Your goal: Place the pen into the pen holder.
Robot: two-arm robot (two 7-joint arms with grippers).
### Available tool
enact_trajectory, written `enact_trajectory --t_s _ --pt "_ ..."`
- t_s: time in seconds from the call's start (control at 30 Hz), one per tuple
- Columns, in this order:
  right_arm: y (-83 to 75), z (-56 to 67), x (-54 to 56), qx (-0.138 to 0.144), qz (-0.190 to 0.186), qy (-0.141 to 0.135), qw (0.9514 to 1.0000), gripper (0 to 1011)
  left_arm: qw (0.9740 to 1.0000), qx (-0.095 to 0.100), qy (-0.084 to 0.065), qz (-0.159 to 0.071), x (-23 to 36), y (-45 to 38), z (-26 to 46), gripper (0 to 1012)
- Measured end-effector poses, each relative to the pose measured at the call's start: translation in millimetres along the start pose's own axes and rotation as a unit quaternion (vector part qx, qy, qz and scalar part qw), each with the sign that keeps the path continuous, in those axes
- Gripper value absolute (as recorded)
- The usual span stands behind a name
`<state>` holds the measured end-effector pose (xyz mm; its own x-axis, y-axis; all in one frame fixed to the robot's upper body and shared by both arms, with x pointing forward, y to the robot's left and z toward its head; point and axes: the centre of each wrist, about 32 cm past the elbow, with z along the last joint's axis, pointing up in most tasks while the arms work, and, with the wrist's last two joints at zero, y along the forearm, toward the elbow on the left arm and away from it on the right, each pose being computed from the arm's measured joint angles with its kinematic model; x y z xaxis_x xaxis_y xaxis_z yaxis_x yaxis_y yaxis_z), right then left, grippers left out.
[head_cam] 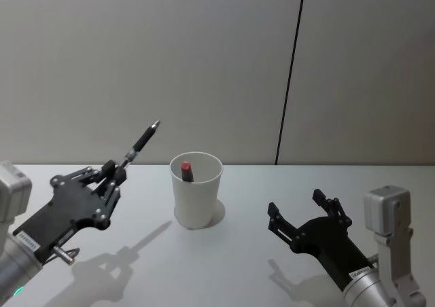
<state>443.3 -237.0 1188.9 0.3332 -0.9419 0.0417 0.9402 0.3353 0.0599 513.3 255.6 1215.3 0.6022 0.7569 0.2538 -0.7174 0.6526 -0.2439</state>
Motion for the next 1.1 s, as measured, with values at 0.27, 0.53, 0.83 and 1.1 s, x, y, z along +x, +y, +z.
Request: enact_trajectory --t_s 0.27,0.53,0.83,1.1 --pt "0.5 4.5 0.1 -0.003 0.017 0.023 0.9996 1001 0.998 -0.026 -0.031 -0.05 7.5 -20.6 10.9 177" --pt "2.1 14.5 0.3 -0.004 0.049 0.072 0.9962 1001 0.9954 -0.037 -0.047 -0.074 10.8 -30.8 16.6 177" --pt "5.2 30.1 -1.2 0.0 0.094 0.147 0.9847 1001 0.9934 -0.043 -0.057 -0.089 12.7 -36.9 20.2 177" --pt "8.3 42.8 -3.1 0.004 0.131 0.207 0.9695 1001 0.9925 -0.046 -0.061 -0.095 13.5 -39.5 21.7 178"
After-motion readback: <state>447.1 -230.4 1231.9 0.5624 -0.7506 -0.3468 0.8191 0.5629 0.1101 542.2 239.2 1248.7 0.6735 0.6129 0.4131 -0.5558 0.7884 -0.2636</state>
